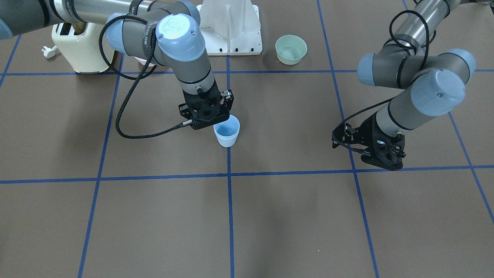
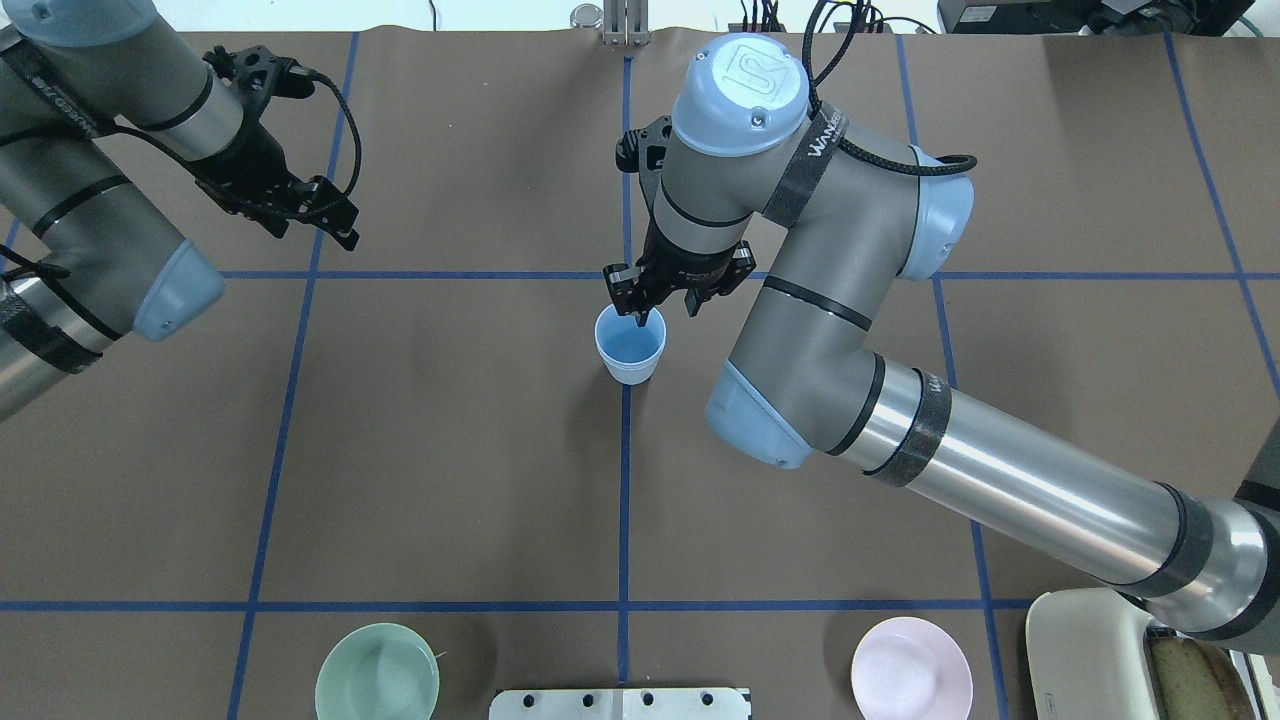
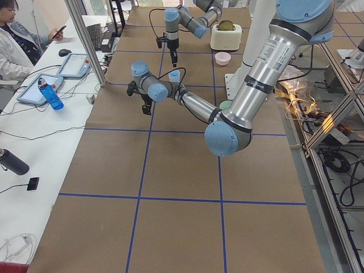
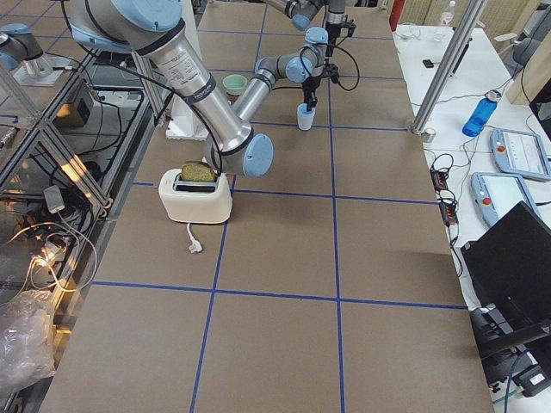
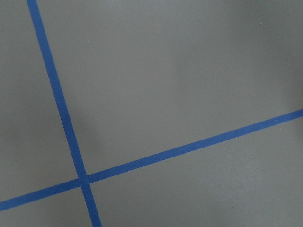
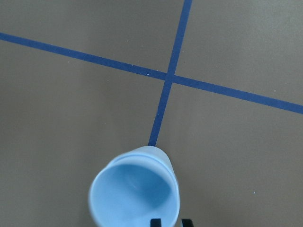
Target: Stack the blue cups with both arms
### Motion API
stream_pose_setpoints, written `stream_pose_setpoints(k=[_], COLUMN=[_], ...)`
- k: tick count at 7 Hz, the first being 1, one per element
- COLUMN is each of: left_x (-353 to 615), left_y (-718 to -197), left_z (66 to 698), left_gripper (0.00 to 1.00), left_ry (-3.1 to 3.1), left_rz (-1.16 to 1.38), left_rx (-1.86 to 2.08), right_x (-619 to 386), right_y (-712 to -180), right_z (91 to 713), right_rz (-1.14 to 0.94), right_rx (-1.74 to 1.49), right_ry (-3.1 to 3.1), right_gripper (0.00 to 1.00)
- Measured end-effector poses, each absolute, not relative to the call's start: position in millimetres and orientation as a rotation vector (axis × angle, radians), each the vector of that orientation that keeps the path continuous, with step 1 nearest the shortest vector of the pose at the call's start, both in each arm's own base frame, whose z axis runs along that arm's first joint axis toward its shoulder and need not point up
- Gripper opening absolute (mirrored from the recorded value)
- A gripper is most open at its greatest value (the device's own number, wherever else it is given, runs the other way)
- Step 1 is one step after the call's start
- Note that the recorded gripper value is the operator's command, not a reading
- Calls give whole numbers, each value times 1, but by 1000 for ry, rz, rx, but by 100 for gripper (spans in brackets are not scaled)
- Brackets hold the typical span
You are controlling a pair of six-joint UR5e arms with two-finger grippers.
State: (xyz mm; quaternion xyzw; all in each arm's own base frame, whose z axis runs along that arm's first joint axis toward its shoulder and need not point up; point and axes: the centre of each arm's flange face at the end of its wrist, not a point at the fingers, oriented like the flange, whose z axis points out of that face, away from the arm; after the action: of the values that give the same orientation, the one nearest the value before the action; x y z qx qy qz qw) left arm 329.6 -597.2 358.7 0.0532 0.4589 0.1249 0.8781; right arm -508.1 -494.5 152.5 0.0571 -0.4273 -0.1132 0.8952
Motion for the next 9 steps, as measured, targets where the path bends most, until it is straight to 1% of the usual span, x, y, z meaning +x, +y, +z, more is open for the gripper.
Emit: stream_pose_setpoints(k=[2,4,6,7,9], left_x=[320,295,239,204,130], left_y=[-602,-615,-636,-645,-646], left_z=[358,360,371,384,432], left_gripper=[97,97,97,97,97], left_ry=[956,946,921,899,859], left_rz=[246,241,278,311,353], left_rx=[116,132,139,149,167], right_x=[-468,-388,-334,-312,-259], right_y=[-524,-568,-595,-604,-618], right_z=[164,194,226,246,288], right_rz=[-172,-73,-47,-59,-38], right_rx=[152,201,261,288,305], right_ry=[-883,-864,-848,-832,-820], right_gripper=[99,99,99,99,99])
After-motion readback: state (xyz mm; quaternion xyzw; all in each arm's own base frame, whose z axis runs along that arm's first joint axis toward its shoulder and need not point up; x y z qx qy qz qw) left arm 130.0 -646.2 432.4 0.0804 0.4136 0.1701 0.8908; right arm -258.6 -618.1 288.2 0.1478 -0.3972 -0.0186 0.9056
